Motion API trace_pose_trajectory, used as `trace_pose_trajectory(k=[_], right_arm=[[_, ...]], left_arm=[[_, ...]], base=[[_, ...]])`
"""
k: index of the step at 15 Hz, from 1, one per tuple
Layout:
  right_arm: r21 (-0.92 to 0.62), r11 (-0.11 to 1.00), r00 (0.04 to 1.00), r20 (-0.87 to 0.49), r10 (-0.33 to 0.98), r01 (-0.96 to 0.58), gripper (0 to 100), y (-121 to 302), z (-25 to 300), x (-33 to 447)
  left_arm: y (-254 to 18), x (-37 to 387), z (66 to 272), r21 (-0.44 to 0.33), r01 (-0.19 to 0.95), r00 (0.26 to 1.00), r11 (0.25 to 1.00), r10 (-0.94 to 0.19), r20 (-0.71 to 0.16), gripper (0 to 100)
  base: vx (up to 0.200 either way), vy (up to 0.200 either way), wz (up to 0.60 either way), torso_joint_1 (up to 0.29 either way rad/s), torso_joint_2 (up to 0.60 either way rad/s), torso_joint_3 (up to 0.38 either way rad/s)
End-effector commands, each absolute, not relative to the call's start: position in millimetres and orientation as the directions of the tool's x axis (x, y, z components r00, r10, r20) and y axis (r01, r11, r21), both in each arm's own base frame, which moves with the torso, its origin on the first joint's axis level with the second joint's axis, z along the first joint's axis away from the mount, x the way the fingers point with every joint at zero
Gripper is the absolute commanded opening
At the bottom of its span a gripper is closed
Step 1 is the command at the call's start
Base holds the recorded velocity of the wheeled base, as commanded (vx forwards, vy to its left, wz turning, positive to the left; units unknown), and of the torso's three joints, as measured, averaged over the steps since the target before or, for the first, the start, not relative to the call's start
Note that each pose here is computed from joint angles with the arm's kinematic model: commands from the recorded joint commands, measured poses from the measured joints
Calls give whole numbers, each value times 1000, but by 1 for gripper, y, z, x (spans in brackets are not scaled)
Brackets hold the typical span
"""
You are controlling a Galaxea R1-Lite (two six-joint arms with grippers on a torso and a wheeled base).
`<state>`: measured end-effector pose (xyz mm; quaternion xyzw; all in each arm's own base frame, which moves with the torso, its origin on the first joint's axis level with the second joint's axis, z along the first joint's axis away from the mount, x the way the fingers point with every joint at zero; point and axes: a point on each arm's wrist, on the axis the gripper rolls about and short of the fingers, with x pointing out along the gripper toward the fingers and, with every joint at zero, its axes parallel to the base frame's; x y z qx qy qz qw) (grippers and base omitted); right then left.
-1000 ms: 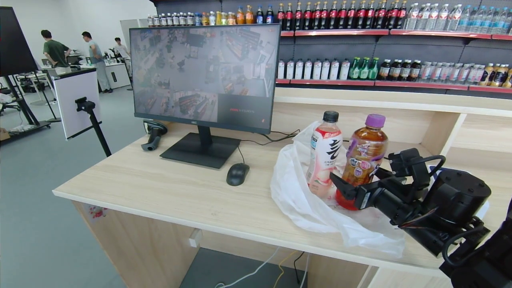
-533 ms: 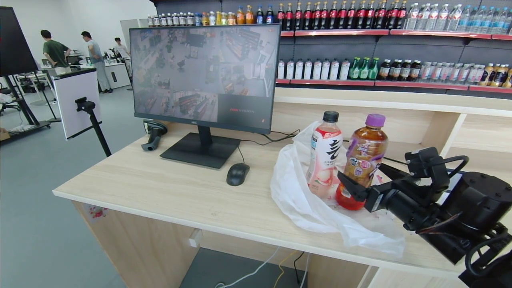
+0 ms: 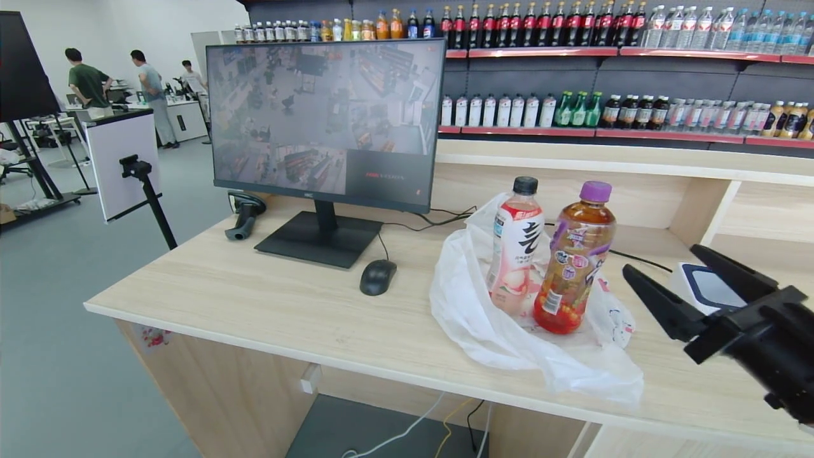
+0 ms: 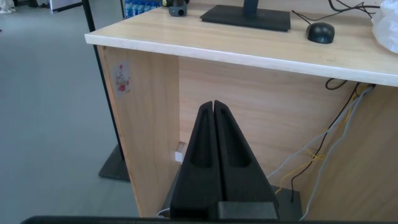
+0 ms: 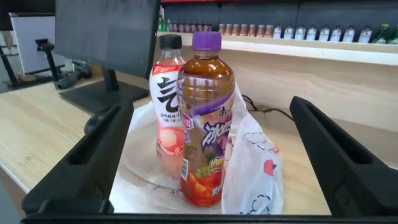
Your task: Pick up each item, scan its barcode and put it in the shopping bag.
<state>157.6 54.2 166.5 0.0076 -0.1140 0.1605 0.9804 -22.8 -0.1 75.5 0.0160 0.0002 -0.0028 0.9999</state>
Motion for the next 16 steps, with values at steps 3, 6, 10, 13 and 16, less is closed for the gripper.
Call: trace_pose_trajectory(k=[3, 6, 10, 13, 16], right_arm=[[-14, 950, 903, 306, 302, -313, 100, 36, 177, 106], [-59, 940, 925, 166, 341, -336, 100, 28, 162, 76], [-69, 913, 915, 26, 404, -401, 100, 10, 127, 23], [-99, 884, 889, -46, 455, -457, 100, -3, 91, -9], [-99, 883, 888, -38, 458, -459, 100, -7, 77, -18]], left_arm=[[0, -23, 75, 32, 6, 1000, 999, -6, 0, 0], [0, -23, 75, 32, 6, 1000, 999, -6, 0, 0], [0, -23, 75, 32, 6, 1000, 999, -6, 0, 0], [0, -23, 75, 32, 6, 1000, 999, -6, 0, 0], [0, -23, 75, 32, 6, 1000, 999, -6, 0, 0]], base=[[0, 0, 0, 0, 0, 0], [0, 0, 0, 0, 0, 0], [0, 0, 0, 0, 0, 0], [0, 0, 0, 0, 0, 0], [0, 0, 0, 0, 0, 0]])
